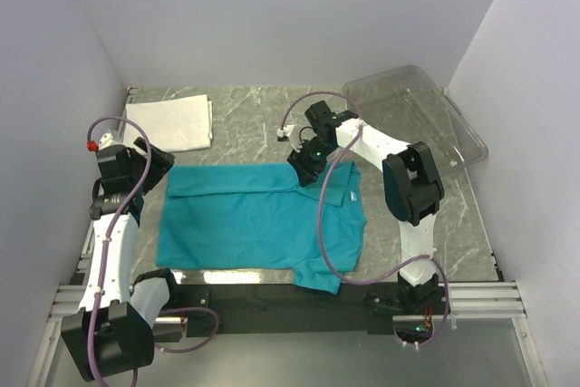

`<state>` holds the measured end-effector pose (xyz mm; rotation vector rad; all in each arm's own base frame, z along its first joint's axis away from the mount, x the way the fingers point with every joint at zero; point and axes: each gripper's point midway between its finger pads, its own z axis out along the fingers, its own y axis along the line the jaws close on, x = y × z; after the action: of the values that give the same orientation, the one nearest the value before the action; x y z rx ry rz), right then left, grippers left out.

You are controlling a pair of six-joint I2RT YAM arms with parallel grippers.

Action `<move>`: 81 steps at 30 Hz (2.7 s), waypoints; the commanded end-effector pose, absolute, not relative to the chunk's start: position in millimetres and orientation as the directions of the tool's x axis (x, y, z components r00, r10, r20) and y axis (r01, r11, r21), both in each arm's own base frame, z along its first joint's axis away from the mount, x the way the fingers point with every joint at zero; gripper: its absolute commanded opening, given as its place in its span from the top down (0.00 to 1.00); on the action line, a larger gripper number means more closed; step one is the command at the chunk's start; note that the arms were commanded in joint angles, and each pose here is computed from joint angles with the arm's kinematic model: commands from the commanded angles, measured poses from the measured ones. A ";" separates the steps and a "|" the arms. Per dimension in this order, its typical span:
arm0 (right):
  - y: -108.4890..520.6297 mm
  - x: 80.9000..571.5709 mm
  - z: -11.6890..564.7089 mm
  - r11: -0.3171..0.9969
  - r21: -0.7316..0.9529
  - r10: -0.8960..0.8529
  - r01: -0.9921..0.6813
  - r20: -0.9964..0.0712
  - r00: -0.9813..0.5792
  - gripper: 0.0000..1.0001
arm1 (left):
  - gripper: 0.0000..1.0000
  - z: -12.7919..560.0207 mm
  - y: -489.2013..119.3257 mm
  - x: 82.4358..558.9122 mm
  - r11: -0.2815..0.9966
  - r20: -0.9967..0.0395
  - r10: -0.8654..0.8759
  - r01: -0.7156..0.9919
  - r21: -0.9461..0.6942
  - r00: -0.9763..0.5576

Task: Fold and stack the t-shirts
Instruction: Fold the tshirt

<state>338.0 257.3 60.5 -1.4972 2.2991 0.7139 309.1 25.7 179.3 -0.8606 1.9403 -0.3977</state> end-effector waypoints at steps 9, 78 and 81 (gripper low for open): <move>261.6 339.6 69.0 0.330 0.204 -0.782 -0.922 -0.487 -0.388 0.88 | 0.22 208.5 22.3 316.8 0.711 -0.657 -0.702 -0.336 -0.618 -0.275; 190.4 228.5 43.7 0.381 0.167 -0.840 -0.909 -0.348 -0.416 0.45 | 0.22 200.8 11.5 316.2 0.705 -0.640 -0.709 -0.289 -0.648 -0.296; 192.0 232.0 39.8 0.405 0.163 -0.832 -0.899 -0.341 -0.437 0.52 | 0.22 201.8 11.6 315.7 0.705 -0.640 -0.709 -0.288 -0.648 -0.295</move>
<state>223.6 189.3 45.4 -1.5740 2.4468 0.5246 312.3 12.9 186.5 -0.8104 1.9343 -0.4852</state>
